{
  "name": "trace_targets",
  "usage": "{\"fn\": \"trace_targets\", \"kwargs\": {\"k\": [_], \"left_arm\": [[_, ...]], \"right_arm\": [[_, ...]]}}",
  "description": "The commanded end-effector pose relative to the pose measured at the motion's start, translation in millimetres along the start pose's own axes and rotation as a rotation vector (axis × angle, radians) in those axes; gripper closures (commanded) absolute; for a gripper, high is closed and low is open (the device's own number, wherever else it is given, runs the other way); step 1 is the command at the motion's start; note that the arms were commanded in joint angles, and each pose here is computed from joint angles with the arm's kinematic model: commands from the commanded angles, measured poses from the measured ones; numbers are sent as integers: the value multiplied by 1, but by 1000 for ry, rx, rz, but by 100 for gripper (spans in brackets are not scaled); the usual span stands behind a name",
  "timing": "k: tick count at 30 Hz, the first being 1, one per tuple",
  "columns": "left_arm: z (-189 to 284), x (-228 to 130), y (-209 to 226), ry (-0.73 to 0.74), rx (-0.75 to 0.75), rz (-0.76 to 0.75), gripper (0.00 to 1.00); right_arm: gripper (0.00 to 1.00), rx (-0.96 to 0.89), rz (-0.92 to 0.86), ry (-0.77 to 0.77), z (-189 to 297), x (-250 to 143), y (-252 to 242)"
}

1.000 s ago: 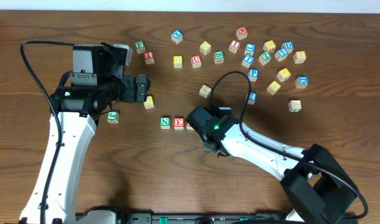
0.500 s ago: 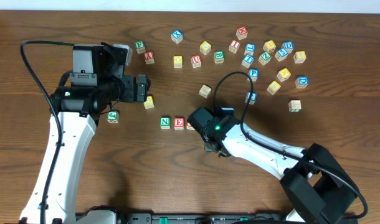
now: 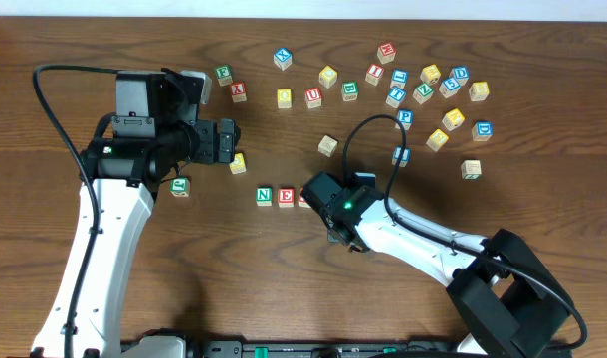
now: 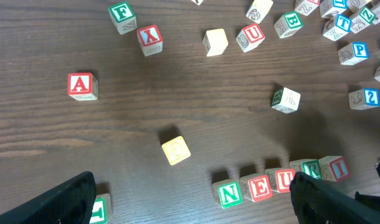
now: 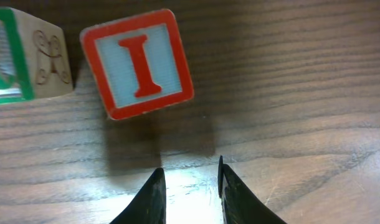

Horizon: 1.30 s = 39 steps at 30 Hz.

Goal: Spell out NEURIPS

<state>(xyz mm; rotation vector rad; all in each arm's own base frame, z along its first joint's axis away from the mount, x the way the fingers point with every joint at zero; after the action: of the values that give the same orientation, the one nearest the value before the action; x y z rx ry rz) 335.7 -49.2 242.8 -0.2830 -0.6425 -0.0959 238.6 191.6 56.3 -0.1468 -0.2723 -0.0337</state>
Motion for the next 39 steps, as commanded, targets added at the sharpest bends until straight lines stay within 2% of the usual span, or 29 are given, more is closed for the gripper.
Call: {"fn": "trace_targets", "kwargs": {"k": [1, 39], "left_arm": [[8, 8, -3, -32, -11, -12, 2], [8, 8, -3, -32, -11, -12, 2]], "right_arm": [[77, -35, -25, -19, -5, 3, -6], [79, -24, -14, -114, -12, 22, -8]]}}
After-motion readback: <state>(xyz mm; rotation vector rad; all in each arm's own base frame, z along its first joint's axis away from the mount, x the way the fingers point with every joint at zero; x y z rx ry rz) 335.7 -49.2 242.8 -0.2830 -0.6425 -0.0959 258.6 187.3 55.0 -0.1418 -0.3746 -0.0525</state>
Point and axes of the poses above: each gripper's point midway between its finger pads, its own z axis back along the fingers, its own y axis along the line the jaws close on, x = y × z, the point moved 5 cm from there along z, back along the fingers, and after that the axes turned 4 degrees about z, right-handed, at the moved point
